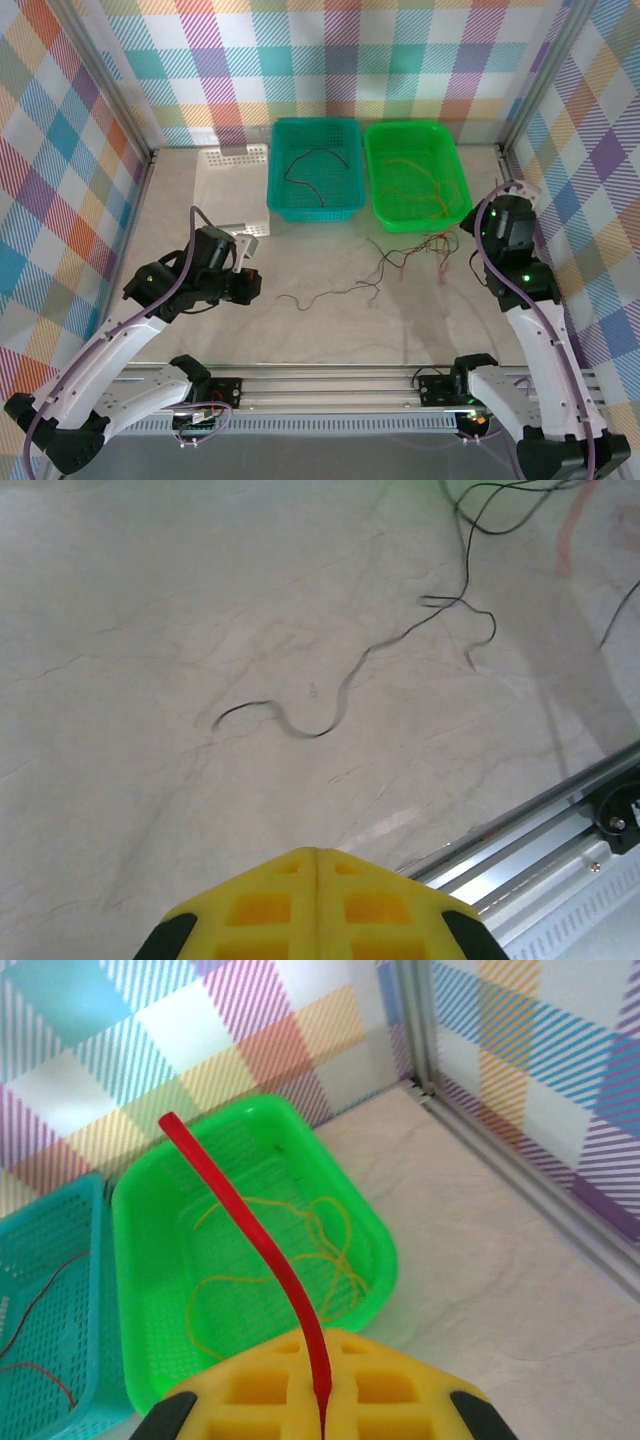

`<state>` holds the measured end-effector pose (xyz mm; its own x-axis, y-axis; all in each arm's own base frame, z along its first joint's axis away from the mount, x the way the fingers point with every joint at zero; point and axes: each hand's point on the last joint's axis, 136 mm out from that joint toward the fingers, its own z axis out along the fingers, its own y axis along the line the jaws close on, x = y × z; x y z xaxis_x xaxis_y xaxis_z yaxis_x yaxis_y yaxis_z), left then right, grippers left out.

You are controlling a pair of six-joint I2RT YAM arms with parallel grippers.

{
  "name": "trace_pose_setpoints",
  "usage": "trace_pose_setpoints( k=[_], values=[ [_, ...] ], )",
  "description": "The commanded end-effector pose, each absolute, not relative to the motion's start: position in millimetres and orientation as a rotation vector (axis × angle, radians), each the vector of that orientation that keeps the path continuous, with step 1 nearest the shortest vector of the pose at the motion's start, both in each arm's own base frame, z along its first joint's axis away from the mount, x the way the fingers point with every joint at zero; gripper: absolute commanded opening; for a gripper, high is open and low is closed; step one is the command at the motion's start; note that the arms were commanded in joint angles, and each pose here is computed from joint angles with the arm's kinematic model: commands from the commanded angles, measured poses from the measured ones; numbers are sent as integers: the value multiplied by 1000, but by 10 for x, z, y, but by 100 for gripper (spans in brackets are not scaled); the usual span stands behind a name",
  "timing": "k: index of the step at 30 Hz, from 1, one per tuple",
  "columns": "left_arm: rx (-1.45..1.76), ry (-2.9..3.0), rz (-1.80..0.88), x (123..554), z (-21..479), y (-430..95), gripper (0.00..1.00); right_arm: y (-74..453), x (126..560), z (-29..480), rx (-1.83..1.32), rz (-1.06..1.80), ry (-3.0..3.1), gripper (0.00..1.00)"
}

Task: Untangle the cables

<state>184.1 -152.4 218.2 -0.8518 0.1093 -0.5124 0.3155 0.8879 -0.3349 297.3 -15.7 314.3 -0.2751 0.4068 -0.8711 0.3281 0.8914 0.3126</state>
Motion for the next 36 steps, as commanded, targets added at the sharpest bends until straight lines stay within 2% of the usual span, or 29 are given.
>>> trace_pose_setpoints(
  k=[1, 4, 5, 7, 9, 13, 20, 28, 36],
  values=[
    [303, 2573, -607, 1811, 2174, -1526, 0, 133, 3016, 3192, 447, 266, 1915, 0],
    [288, 2562, -803, 1822, 2150, -1789, 0, 605, 3017, 3309, 266, 545, 1910, 0],
    [282, 2548, -873, 1832, 2152, -1878, 6, 686, 2995, 3360, 232, 597, 1896, 0],
    [261, 2508, -986, 1892, 2184, -2034, 38, 908, 2916, 3505, 110, 725, 1848, 0],
    [257, 2461, -1078, 1952, 2225, -2182, 57, 1153, 2815, 3636, -23, 871, 1812, 0],
    [311, 2420, -1156, 2033, 2263, -2460, 69, 1532, 2583, 3832, -221, 1139, 1748, 0],
    [480, 2318, -1335, 1972, 2354, -3002, 76, 1835, 2297, 3922, -400, 1294, 1689, 0],
    [729, 2167, -1540, 1539, 2534, -3574, 77, 2008, 2215, 3930, -460, 1331, 1680, 0],
    [863, 2060, -1583, 1262, 2633, -3707, 75, 2072, 2215, 3919, -468, 1332, 1690, 0]
  ],
)
